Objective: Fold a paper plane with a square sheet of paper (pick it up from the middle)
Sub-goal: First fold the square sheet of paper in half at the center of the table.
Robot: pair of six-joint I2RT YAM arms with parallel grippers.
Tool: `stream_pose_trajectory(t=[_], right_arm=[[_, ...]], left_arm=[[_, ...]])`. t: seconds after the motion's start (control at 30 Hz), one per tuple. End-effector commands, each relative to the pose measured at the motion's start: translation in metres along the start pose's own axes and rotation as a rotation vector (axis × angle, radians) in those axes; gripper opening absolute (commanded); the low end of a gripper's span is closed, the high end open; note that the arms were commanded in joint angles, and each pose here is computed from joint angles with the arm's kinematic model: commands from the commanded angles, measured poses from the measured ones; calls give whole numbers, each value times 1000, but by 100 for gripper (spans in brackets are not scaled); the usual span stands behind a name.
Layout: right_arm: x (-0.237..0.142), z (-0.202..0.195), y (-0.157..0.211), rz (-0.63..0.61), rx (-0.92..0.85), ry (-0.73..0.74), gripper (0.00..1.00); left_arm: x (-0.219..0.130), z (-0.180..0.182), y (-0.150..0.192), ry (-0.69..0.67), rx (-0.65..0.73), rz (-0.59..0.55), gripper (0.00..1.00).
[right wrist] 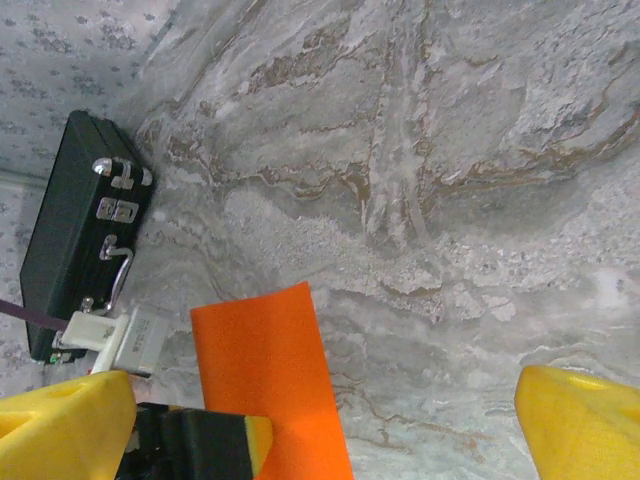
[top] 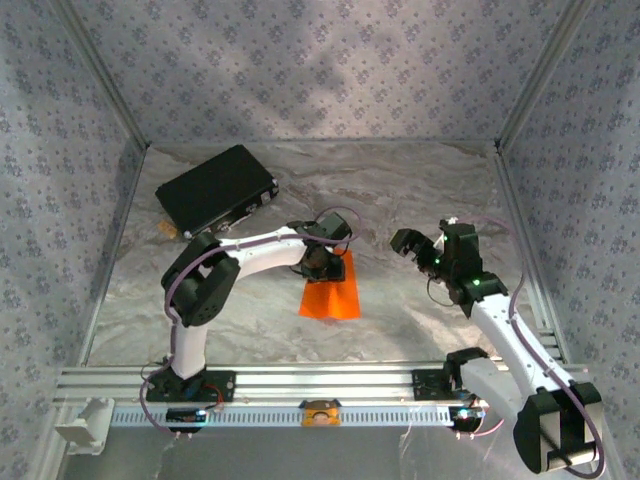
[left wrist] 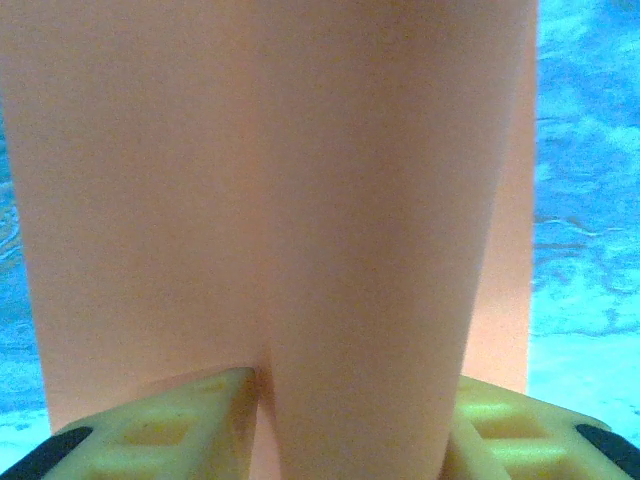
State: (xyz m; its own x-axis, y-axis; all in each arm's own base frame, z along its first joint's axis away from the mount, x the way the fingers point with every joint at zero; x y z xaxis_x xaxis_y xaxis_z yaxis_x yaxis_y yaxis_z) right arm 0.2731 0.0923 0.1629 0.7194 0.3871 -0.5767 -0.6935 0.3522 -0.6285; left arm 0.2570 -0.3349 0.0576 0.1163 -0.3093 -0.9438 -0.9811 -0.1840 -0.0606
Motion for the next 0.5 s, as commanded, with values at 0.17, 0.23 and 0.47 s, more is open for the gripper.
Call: stream_pose_trajectory(t=[0.17,0.23,0.47], right_arm=[[3,-12,5,11,45,52,99],[3,-14,4,12,49,62,99],[3,-15,4,14,56,61,99]], left_arm=[[-30,-31,-7,260,-24,43,43],[-35,-36,-10,325,-38,56,43],[-57,-56,-14,490,-31,74,43]])
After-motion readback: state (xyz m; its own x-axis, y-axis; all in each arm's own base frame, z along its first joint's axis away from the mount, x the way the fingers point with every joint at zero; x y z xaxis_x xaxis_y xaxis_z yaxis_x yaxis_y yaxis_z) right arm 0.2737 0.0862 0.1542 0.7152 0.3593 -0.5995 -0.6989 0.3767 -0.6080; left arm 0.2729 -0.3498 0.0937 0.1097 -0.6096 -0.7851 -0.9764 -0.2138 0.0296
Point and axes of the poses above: each hand's point on the last joint's axis, 136 mm out from that joint toward the fingers, its own x axis out along the fingers, its own z axis along the line the jaws close on, y = z × x, the point moved 2 cm from there along -x, back along the fingers, and after that the axes turned 15 degrees about -x, right-handed, at the moved point
